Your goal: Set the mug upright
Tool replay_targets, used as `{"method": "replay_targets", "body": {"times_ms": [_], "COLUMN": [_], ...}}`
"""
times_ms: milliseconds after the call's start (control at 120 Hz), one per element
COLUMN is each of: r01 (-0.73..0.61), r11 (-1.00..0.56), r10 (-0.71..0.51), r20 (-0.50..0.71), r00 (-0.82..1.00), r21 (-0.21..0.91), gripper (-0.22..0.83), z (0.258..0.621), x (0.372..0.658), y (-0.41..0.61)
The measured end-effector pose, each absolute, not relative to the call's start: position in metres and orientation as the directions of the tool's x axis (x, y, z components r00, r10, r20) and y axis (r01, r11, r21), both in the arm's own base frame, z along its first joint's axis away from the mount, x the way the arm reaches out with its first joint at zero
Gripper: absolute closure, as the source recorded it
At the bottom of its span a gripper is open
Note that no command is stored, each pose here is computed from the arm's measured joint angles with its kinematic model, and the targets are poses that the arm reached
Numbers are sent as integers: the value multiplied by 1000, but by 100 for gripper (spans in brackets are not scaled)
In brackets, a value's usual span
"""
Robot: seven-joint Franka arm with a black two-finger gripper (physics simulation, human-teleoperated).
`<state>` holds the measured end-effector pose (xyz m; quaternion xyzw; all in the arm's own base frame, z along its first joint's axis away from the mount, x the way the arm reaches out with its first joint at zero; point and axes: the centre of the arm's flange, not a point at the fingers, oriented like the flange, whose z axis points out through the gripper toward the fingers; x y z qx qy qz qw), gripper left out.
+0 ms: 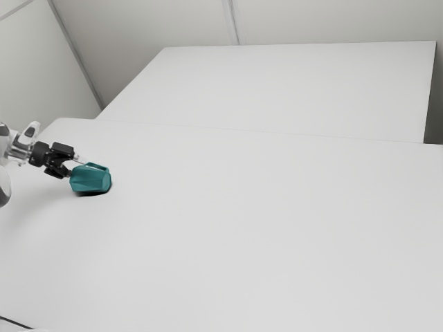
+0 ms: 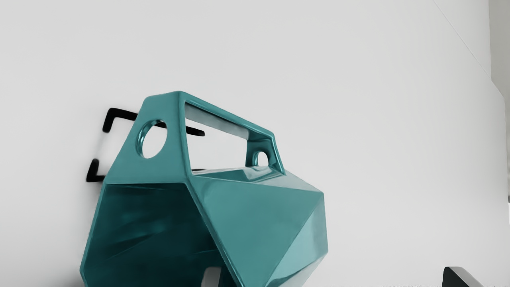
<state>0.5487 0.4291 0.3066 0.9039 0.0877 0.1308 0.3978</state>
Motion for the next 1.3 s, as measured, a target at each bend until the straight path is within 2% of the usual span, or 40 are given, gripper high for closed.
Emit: {"method": "replay_targets", "body": {"times_ms": [183,392,475,567,708,883,1083,1300], "r01": [33,5,-11,-35,-63,-89,-165,-235], "r11": [-653,-664,-675,-688,-699,-716,-796,-896], "r10": [244,217,202,178,148,109,-26,-195], "r20": [169,186,199,215,230,237,239,144], "r00": [955,958,959,960,962,965,971,970], "r21": [756,748,738,724,713,692,583,377], "gripper": [1,49,60,68,74,77,78,79], "z": [296,296,302,312,321,330,404,446], "x": [545,546,549,554,563,575,589,594], "y": [423,421,419,414,404,387,310,190]}}
